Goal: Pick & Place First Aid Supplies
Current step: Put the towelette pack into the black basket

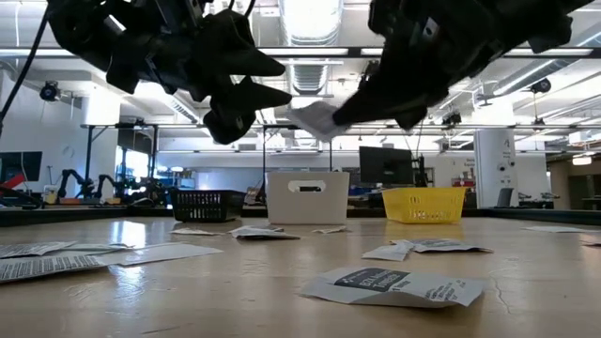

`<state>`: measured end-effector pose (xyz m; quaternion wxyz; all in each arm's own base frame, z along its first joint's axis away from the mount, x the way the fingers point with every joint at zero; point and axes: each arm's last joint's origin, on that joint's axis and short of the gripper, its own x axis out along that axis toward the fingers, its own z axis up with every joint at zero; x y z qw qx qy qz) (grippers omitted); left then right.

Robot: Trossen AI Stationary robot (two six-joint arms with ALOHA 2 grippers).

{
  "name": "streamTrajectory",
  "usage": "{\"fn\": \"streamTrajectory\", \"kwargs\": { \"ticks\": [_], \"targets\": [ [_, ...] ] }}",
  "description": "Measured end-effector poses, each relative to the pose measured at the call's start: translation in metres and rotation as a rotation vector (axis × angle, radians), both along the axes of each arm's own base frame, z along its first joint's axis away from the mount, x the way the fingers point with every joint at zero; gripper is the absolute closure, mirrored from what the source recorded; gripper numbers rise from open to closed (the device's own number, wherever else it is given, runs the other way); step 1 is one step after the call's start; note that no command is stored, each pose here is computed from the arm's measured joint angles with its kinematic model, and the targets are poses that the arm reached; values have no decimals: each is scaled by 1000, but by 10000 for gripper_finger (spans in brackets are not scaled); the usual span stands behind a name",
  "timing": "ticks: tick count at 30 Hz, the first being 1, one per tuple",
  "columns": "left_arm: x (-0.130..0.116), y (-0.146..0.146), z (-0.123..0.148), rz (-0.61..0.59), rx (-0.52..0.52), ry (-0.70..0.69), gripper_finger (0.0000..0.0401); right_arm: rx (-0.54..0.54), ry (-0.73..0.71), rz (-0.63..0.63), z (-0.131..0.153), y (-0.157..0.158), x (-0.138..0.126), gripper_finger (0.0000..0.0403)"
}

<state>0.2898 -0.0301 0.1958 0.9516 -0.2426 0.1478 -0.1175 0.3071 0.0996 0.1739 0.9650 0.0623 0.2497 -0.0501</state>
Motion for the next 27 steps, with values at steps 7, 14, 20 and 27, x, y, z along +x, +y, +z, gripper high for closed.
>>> {"fn": "streamTrajectory", "kwargs": {
  "ticks": [7, 14, 20, 27],
  "targets": [
    [0, 0, 0, 4, -14, 3, 249, -86, -45, 44, 15, 3, 9, 394],
    [0, 0, 1, -8, -17, -5, 249, -130, -58, 15, 20, 3, 11, 394],
    [1, -2, 5, -78, -26, -50, 249, -128, -60, 6, 20, 2, 12, 394],
    [1, -2, 7, -78, -26, -66, 256, -118, -66, -27, 20, -1, 12, 394]
  ]
}}
